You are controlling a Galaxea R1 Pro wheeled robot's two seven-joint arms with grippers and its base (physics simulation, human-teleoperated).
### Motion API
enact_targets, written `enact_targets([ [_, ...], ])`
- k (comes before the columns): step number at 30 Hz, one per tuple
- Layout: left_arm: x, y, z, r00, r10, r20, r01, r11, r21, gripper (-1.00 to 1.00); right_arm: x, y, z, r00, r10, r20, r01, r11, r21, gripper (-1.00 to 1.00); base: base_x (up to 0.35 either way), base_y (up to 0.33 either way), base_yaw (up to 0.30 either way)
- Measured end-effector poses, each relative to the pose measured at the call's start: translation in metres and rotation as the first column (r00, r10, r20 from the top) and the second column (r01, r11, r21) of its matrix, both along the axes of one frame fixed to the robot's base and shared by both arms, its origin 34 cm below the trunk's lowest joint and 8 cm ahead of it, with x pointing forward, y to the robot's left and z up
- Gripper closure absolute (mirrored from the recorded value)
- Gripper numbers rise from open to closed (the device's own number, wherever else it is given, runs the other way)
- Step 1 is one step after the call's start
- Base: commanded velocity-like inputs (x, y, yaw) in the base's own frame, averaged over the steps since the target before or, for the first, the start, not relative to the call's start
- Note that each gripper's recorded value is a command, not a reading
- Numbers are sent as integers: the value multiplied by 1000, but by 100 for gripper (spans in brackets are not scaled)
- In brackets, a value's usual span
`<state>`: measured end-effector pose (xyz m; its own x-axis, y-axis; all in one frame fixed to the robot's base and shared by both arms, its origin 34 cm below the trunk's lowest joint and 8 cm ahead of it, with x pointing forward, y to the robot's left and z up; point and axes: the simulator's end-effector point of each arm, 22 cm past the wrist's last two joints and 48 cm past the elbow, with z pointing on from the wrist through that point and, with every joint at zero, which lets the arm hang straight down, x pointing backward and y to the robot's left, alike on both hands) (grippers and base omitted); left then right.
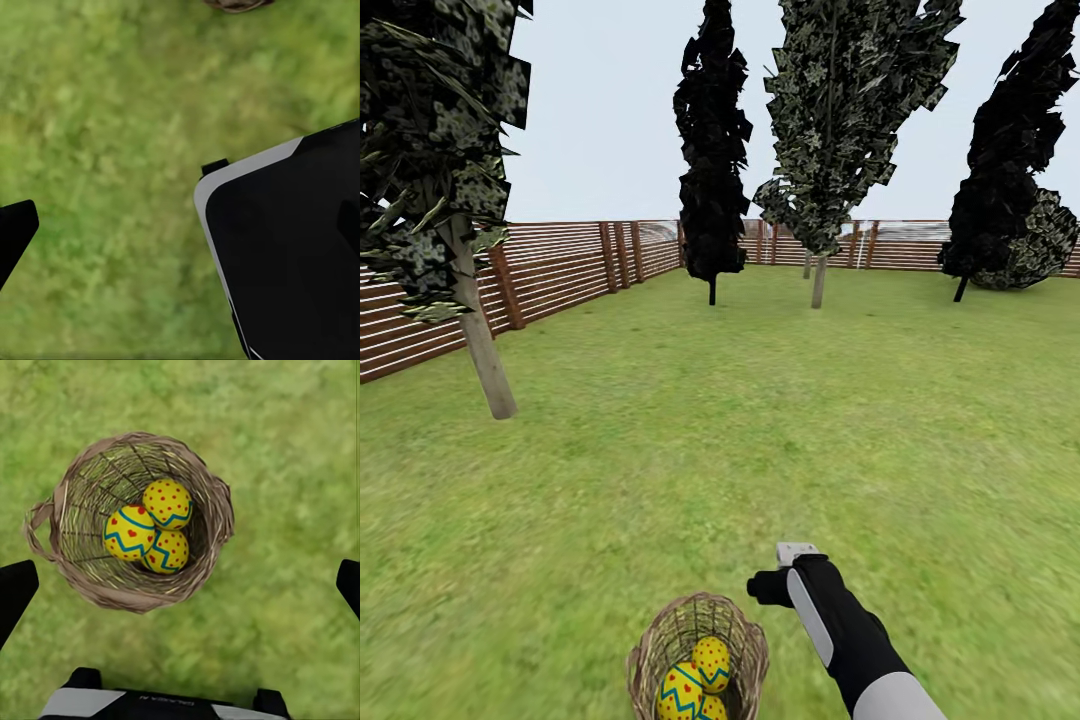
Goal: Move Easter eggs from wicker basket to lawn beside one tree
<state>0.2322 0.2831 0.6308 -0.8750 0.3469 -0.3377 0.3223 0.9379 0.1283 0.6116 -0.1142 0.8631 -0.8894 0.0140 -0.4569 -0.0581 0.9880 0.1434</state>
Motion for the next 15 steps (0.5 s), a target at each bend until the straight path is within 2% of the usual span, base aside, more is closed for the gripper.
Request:
enact_targets([
  [5, 1, 0, 0, 1000, 0, 2, 0, 1000, -1, -100, -6, -12, -11, 999, -33, -38, 33, 999, 0, -100, 17, 23, 0],
  [10, 17, -2, 3, 999, -1, 35, 2, 1000, -10, -100, -14, -17, -24, 995, -45, -84, 45, 999, -5, -100, 4, 6, 0],
  [13, 30, 10, 7, 998, -2, 62, 2, 1000, 1, -100, -16, -18, -27, 994, -47, -95, 46, 999, -6, -100, 2, 2, 0],
  [15, 40, 27, 11, 997, 0, 82, -2, 1000, 20, -100, -17, -18, -29, 994, -47, -100, 47, 999, -7, -100, 1, 1, 0],
])
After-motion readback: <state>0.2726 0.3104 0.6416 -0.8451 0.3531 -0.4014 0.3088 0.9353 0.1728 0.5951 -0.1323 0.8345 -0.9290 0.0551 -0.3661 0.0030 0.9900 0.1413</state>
